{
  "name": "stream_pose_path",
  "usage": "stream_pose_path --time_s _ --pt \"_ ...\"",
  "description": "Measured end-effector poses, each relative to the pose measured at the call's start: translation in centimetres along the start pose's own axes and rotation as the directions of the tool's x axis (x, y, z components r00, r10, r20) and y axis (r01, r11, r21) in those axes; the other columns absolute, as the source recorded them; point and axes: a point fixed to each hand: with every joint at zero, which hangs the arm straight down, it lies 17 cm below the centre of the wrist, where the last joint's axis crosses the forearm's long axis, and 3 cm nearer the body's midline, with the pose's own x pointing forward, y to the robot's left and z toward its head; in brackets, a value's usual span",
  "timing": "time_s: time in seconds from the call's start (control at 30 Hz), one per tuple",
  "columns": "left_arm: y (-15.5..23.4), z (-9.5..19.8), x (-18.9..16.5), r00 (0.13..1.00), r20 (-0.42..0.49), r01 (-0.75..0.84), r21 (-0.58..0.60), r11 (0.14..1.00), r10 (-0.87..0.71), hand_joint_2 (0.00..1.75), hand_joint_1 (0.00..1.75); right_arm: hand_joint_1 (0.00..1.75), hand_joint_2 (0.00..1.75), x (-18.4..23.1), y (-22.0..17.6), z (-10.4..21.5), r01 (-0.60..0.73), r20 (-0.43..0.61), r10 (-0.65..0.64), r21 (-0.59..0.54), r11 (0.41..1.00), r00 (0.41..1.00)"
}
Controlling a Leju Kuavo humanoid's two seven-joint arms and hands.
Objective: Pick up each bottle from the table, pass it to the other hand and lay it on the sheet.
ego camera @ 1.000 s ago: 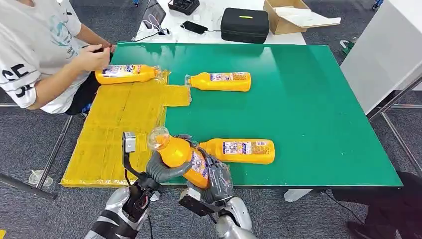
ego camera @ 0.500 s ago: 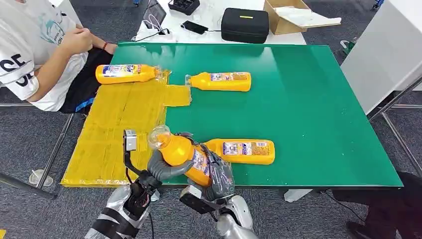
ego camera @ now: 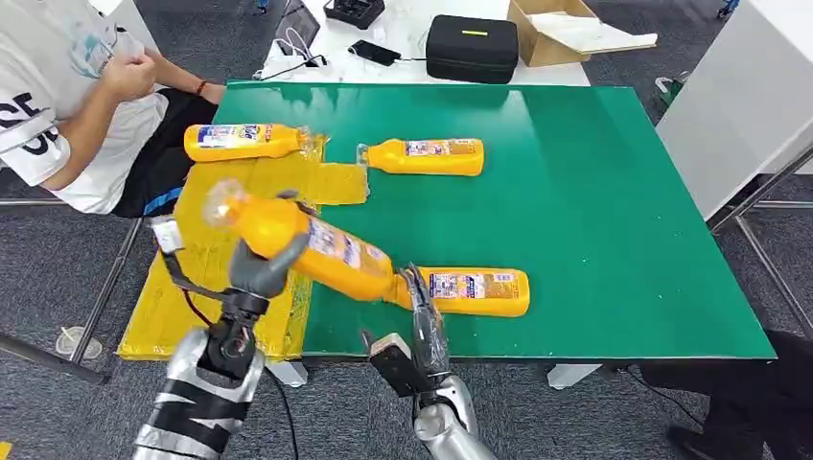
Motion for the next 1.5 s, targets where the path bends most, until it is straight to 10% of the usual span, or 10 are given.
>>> stream_pose_path --time_s 0.33,0.47,0.6,0.73,1.1,1.17,1.5 --pt "1.7 -1.3 5.8 0.988 0.150 0.020 0.073 0.997 -0.031 1.75 1.75 0.00 0.00 0.1 -0.6 -0.3 0.075 -0.010 -0.075 -0.023 0.997 0.997" --pt "2.7 -1.8 8.1 0.928 0.222 0.265 0.175 0.948 -0.301 1.75 1.75 0.00 0.00 1.1 -2.5 -1.0 0.095 0.011 -0.094 -0.105 0.990 0.995" --pt "3.3 -2.8 10.7 0.385 0.179 0.829 0.364 0.424 -0.906 1.75 1.75 0.00 0.00 5.0 -8.2 -2.1 0.114 0.121 -0.082 -0.289 0.950 0.989" --pt "5.3 -4.4 9.1 -0.096 0.074 0.942 0.328 -0.067 -0.993 1.75 1.75 0.00 0.00 11.9 -13.5 -3.0 0.151 0.311 -0.022 -0.396 0.906 0.950" --pt "8.0 -5.1 7.2 -0.186 0.007 0.953 0.243 -0.179 -0.983 1.75 1.75 0.00 0.00 15.7 -17.3 -2.3 0.194 0.401 0.012 -0.469 0.862 0.916" --pt "11.2 -5.4 2.8 -0.385 -0.017 0.923 0.014 -0.385 -0.923 1.75 1.75 0.00 0.00 17.4 -19.0 -1.8 0.207 0.442 0.039 -0.493 0.845 0.896" --pt "17.6 -0.4 -4.3 -0.415 -0.036 0.841 -0.397 -0.368 -0.909 1.75 1.75 0.00 0.00 16.8 -18.6 -1.6 0.256 0.444 -0.029 -0.461 0.850 0.896"
